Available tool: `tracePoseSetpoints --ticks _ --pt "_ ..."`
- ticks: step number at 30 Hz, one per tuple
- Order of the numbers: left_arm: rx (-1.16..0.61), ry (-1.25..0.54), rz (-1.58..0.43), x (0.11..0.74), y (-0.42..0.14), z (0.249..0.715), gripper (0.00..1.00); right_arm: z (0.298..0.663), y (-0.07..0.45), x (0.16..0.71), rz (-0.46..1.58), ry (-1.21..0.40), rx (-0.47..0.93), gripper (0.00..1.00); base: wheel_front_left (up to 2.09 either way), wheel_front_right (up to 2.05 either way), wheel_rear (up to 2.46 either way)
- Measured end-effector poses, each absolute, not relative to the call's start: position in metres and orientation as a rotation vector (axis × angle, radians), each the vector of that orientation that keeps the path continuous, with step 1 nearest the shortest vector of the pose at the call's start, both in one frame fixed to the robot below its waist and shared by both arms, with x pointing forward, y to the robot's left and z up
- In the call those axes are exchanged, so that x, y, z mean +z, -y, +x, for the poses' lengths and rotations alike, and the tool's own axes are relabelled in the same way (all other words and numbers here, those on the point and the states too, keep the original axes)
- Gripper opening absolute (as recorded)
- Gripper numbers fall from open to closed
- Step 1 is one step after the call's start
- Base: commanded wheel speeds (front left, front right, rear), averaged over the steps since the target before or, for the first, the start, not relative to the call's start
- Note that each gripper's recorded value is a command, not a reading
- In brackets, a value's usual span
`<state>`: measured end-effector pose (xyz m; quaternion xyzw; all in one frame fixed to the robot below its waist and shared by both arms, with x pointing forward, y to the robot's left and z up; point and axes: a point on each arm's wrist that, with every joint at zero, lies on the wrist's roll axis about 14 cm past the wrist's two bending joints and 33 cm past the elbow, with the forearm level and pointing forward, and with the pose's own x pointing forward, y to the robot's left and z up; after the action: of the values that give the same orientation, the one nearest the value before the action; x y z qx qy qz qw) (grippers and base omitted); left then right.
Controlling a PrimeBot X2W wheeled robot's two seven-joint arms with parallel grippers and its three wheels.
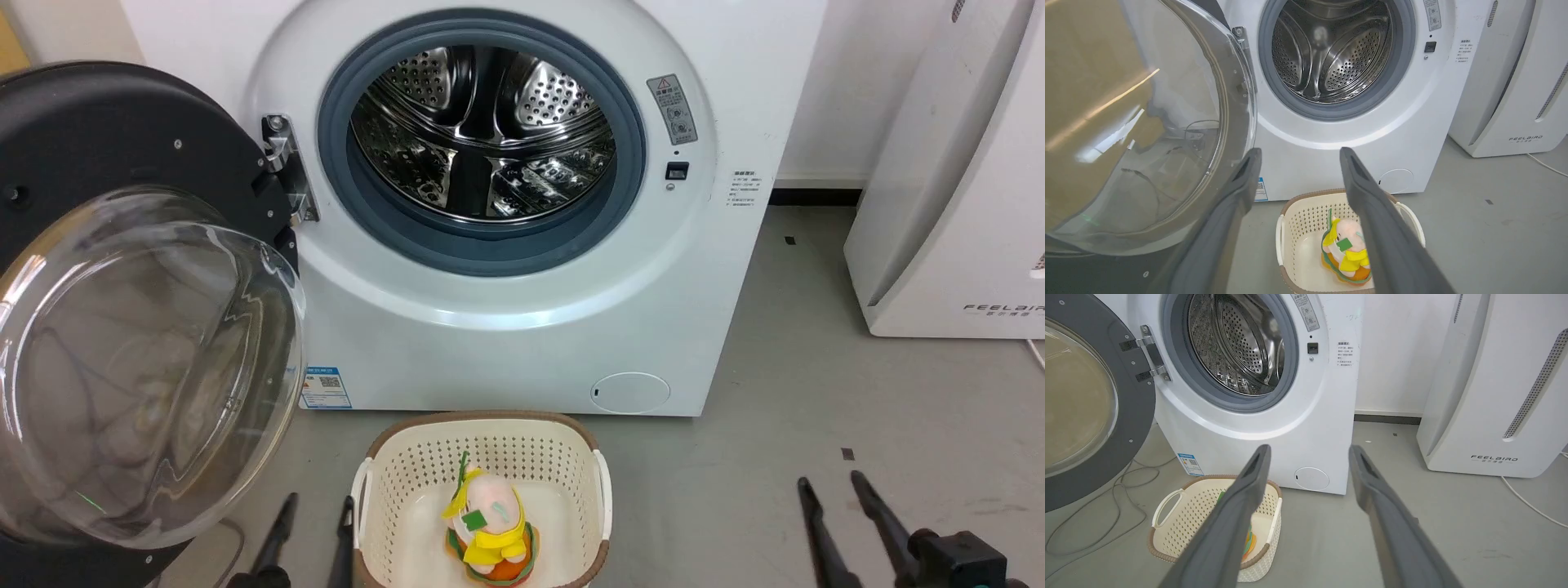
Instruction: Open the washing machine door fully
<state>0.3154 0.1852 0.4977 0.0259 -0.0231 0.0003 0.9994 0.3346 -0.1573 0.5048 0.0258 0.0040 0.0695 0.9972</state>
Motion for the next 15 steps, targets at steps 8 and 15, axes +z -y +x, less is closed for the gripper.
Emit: tracePoseSetpoints --ticks 8,15 --pt "0.002 0.033 0.053 0.4955 -0.1854 0.3161 0.0 0.3351 0.1578 0.5042 0.05 -0.012 0.137 0.0 0.0 0.0 0.0" --pt "-0.002 0.022 0.047 0.4943 -0.1838 0.3176 0.0 0.3361 0.1582 0.5041 0.046 -0.015 0.136 0.0 0.0 0.0 0.0"
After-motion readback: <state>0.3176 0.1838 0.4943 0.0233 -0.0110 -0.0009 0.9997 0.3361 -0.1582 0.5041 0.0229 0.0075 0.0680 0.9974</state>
